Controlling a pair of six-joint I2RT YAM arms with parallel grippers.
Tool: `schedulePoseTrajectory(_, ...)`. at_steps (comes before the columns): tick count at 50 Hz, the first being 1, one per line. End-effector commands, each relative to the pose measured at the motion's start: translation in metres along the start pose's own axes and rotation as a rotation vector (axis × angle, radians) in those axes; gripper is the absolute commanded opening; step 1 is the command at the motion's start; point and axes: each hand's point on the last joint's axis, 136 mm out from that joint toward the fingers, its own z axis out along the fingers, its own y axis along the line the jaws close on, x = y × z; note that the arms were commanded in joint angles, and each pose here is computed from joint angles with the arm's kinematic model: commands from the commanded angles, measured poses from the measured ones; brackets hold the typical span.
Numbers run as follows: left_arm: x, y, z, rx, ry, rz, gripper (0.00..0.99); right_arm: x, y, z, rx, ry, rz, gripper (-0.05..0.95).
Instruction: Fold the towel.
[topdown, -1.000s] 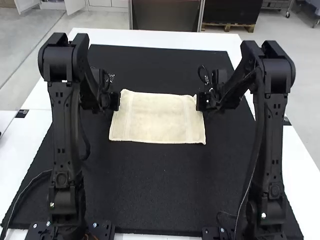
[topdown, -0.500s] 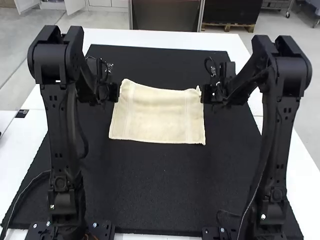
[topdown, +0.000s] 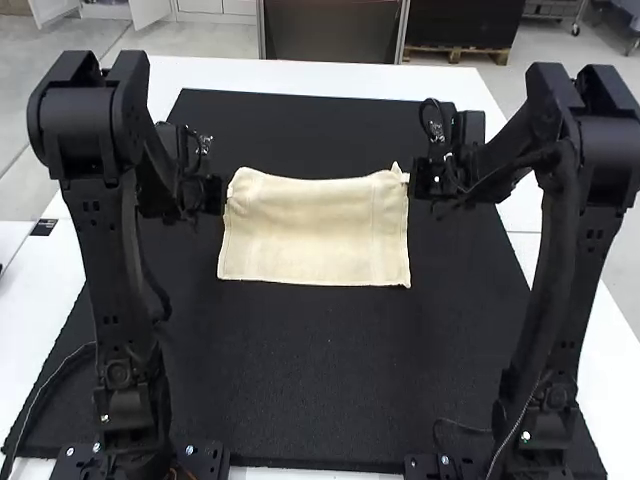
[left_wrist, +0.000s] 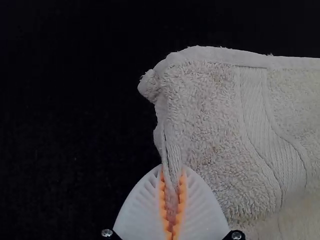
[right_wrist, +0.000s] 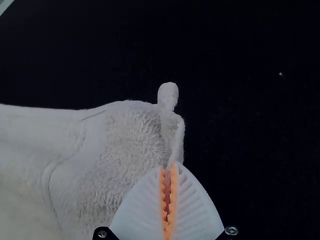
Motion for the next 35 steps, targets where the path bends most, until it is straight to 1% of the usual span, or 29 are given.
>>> schedulePoseTrajectory(1,-0.005,0.007,-0.014,-0.025,-0.022,0.019,0.015,-0.012,-0.002,-0.016,-0.001,-0.025,0.01,-0.02)
schedulePoseTrajectory(19,-0.006,-0.006,-0.041,-0.019,-0.03,0.019,0.015,-0.005,0.011,-0.043,-0.025,-0.008,0.027,-0.02)
schedulePoseTrajectory(31,-0.001,-0.016,-0.059,-0.015,-0.01,0.01,0.015,0.012,0.017,-0.063,-0.043,0.036,0.062,-0.02)
schedulePoseTrajectory(35,0.0,-0.02,-0.064,-0.014,-0.008,0.016,0.015,0.019,0.017,-0.069,-0.041,0.046,0.073,-0.02)
